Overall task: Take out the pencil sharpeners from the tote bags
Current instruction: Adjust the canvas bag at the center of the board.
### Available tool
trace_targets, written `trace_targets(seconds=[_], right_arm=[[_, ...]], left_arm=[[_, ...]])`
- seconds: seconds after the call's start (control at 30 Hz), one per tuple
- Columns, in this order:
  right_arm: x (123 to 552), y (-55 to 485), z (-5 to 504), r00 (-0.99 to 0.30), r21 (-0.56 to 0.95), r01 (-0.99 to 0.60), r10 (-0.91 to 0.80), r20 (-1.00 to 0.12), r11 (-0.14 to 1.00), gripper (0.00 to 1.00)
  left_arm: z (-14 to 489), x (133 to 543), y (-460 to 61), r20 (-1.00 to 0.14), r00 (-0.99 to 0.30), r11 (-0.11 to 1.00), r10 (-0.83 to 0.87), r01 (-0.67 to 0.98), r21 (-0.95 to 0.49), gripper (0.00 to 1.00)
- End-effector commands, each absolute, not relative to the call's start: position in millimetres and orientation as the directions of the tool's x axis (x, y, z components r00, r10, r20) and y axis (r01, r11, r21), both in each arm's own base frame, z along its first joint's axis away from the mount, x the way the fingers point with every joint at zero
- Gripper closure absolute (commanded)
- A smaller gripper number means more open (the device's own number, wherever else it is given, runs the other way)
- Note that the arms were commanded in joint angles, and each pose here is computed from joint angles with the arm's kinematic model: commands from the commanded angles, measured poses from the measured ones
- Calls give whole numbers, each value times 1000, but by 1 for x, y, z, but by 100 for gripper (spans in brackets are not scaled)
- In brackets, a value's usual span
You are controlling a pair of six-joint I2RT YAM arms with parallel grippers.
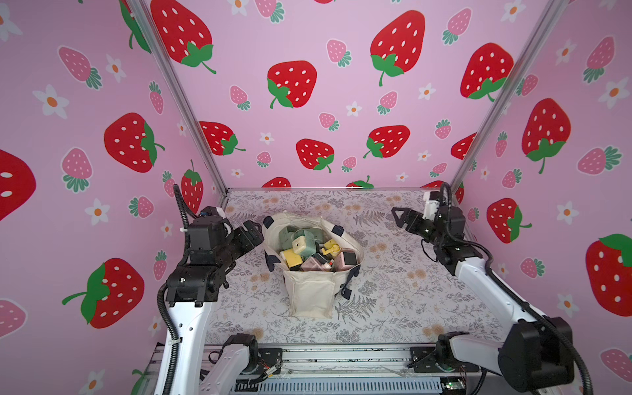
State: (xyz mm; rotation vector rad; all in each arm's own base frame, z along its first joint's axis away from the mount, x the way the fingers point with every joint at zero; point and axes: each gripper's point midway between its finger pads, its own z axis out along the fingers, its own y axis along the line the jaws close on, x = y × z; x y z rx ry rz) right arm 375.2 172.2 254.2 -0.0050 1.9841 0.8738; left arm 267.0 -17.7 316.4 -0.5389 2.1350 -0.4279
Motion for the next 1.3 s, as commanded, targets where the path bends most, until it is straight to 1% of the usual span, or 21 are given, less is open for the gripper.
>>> trace_targets(seconds=[0.0,0.1,0.2,0.3,0.4,0.5,0.57,0.63,0.73,0.77,0.8,0.83,0.87,0.9,0.97,1.03,1.1,1.27], right_arm=[[336,224,239,-673,584,-453,171,-720,674,7],[319,250,234,-667,560,-515,107,-737,649,7],[302,272,235,-652,525,-584,27,-758,619,7],[289,282,234,-612,461,-634,-39,-790,621,8],[282,285,228,-584,388,-649,-102,-805,654,8],[278,286,227,-570,358,-664,-133,-811,657,10],[277,283,229,-549,333,-669,-140,-824,665,11],[276,281,230,-534,312,-671,-147,-832,672,13],[273,284,234,-520,307,-693,-157,-840,652,14],[271,285,238,-512,312,-702,-149,-846,640,14],[267,288,244,-493,315,-723,-139,-859,615,14],[263,290,249,-476,316,-738,-128,-870,596,14],[259,291,253,-463,313,-748,-122,-878,585,15],[255,293,254,-455,309,-758,-126,-882,575,16],[255,293,249,-477,309,-745,-147,-867,591,15],[254,296,245,-486,303,-752,-183,-854,586,15],[251,300,246,-470,284,-768,-204,-859,573,15],[253,301,234,-473,232,-754,-263,-841,614,15]], left_arm=[[279,256,-33,-585,-676,871,-448,-183,-457,6],[256,263,-41,-543,-726,873,-421,-163,-459,8],[239,269,-41,-516,-757,885,-401,-175,-431,9],[222,274,-40,-485,-782,893,-390,-193,-407,12],[212,275,-37,-468,-793,896,-390,-211,-390,13],[204,276,-34,-451,-804,902,-387,-230,-365,20],[199,277,-35,-438,-815,904,-379,-226,-362,30],[197,277,-35,-436,-818,905,-376,-223,-362,35],[193,274,-35,-436,-820,907,-372,-221,-358,37],[192,274,-36,-436,-820,907,-371,-219,-361,39],[192,274,-38,-435,-822,906,-367,-210,-368,43],[191,274,-41,-433,-825,904,-363,-199,-379,49],[192,274,-44,-431,-829,902,-355,-184,-390,62],[192,274,-48,-428,-836,901,-344,-165,-401,78],[193,274,-52,-423,-843,897,-333,-145,-417,100],[195,275,-54,-424,-845,896,-327,-134,-423,100],[195,275,-54,-427,-843,897,-327,-135,-421,100],[198,274,-53,-440,-837,898,-326,-129,-420,100]])
